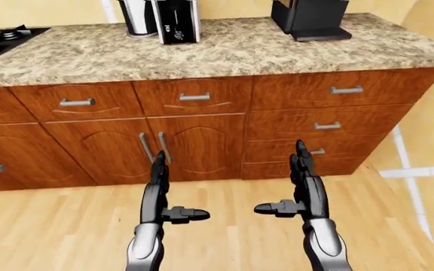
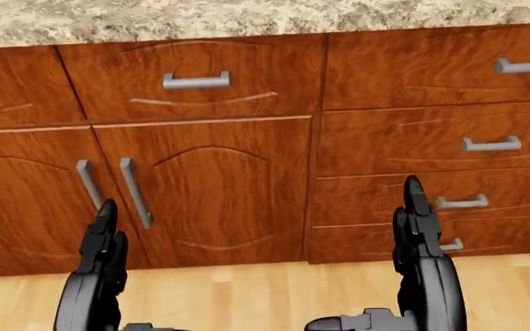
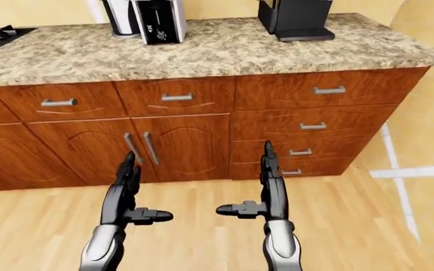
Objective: Push down the lever of the toaster to turn it on.
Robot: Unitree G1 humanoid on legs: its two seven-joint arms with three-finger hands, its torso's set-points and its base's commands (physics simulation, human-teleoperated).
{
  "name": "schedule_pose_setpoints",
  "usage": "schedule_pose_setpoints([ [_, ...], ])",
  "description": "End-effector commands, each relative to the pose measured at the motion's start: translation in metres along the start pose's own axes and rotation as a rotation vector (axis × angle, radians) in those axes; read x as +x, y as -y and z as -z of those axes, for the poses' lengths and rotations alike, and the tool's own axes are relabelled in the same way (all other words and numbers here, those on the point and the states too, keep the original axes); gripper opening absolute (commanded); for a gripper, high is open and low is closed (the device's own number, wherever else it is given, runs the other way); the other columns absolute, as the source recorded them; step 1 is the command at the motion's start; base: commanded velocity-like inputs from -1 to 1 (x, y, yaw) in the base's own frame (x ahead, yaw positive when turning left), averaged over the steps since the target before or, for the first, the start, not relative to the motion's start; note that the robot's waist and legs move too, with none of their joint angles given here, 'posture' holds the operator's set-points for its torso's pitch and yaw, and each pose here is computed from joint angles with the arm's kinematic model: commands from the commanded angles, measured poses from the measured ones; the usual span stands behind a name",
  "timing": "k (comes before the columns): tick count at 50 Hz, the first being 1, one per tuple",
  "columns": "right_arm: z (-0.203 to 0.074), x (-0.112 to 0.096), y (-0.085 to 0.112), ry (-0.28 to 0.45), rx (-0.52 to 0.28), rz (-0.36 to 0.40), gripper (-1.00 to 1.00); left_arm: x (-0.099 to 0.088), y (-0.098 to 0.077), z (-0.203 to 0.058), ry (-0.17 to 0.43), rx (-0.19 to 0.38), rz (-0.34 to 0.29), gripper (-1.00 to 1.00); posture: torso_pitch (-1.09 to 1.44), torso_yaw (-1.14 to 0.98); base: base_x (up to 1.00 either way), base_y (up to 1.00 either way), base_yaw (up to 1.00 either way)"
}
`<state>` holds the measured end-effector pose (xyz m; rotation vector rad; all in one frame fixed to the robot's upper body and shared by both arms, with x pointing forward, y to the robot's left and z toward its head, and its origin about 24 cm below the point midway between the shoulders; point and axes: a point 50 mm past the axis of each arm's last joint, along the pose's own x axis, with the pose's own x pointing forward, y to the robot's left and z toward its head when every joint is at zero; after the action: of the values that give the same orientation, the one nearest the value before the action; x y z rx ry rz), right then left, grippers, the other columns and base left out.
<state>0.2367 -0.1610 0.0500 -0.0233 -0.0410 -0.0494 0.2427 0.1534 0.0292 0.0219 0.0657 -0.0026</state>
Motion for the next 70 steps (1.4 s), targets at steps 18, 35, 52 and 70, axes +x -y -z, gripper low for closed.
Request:
schedule_pose_setpoints([
  [18,-0.017,0.001,-0.002,0.068,0.001,-0.011,1.00,0.000,-0.009,-0.019,0.108,0.077,-0.072,1.00,0.00,0.00,0.00,0.00,0.00],
  [35,-0.014,0.003,-0.005,0.064,0.000,-0.023,1.00,-0.003,-0.007,-0.023,0.115,0.084,-0.061,1.00,0.00,0.00,0.00,0.71,0.00],
  [52,-0.016,0.001,-0.007,0.068,-0.011,-0.028,1.00,-0.005,-0.006,-0.025,0.119,0.087,-0.054,1.00,0.00,0.00,0.00,0.01,0.00],
  [70,-0.018,0.001,-0.008,0.067,-0.017,-0.030,1.00,-0.007,-0.008,-0.027,0.125,0.090,-0.059,1.00,0.00,0.00,0.00,0.93,0.00],
])
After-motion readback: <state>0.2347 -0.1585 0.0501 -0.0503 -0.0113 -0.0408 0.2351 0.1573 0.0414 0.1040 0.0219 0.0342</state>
